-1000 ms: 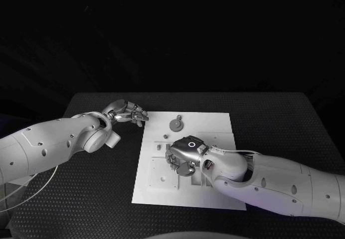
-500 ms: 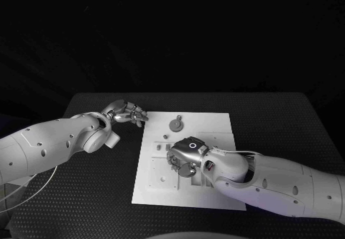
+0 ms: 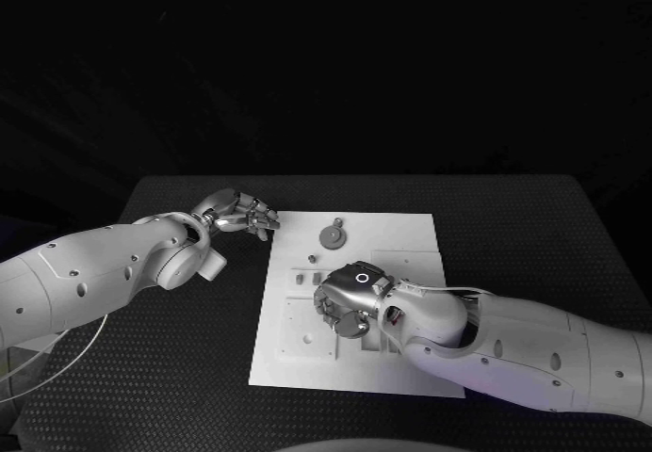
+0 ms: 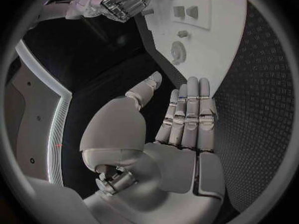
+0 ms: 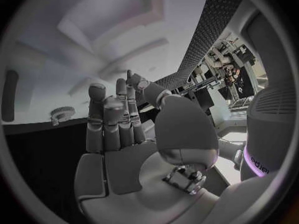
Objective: Assemble the parts on the task board
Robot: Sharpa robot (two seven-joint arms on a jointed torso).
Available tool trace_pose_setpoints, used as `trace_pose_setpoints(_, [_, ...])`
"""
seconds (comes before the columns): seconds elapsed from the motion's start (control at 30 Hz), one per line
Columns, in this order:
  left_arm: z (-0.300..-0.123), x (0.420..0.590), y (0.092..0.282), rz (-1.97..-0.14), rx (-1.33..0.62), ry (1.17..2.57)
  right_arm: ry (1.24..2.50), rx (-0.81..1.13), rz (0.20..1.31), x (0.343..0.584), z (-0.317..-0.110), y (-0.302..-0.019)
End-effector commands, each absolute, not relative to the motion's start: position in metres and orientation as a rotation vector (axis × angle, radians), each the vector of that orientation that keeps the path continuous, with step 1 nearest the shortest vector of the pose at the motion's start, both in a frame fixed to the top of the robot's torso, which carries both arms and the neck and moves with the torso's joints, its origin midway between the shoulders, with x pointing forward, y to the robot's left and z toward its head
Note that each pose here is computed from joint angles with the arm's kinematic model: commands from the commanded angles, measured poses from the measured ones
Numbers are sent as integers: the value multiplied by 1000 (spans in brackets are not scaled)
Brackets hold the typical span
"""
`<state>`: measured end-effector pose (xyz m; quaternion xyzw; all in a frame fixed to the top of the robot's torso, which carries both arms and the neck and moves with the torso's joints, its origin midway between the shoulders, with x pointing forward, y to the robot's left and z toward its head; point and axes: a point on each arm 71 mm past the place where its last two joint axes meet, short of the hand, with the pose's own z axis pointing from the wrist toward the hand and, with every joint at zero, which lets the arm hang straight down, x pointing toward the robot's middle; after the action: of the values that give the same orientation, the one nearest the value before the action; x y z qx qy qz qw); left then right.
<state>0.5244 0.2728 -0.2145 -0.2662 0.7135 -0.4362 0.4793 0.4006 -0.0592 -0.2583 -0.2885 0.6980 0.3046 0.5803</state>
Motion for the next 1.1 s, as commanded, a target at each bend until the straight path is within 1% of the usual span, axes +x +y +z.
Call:
trace_pose_setpoints(0.03, [-214,524,271,-1080,-641,1748,1642,-693,712,400,-260,-59])
trace_pose_setpoints(0.27, [-214,524,270,-1082,-641,1749,1659,-707,685,403,-264,-61])
trace_pose_setpoints(0.73, [-214,523,271,-1080,-642,1749,1655,-716,681,402,-265,-60])
trace_pose_setpoints(0.97, [-214,523,271,-1080,-642,1750,1668,-722,697,400,-266,-56])
trace_pose_setpoints(1.1, [-214,523,271,-1080,-642,1749,1700,-725,723,397,-272,-54])
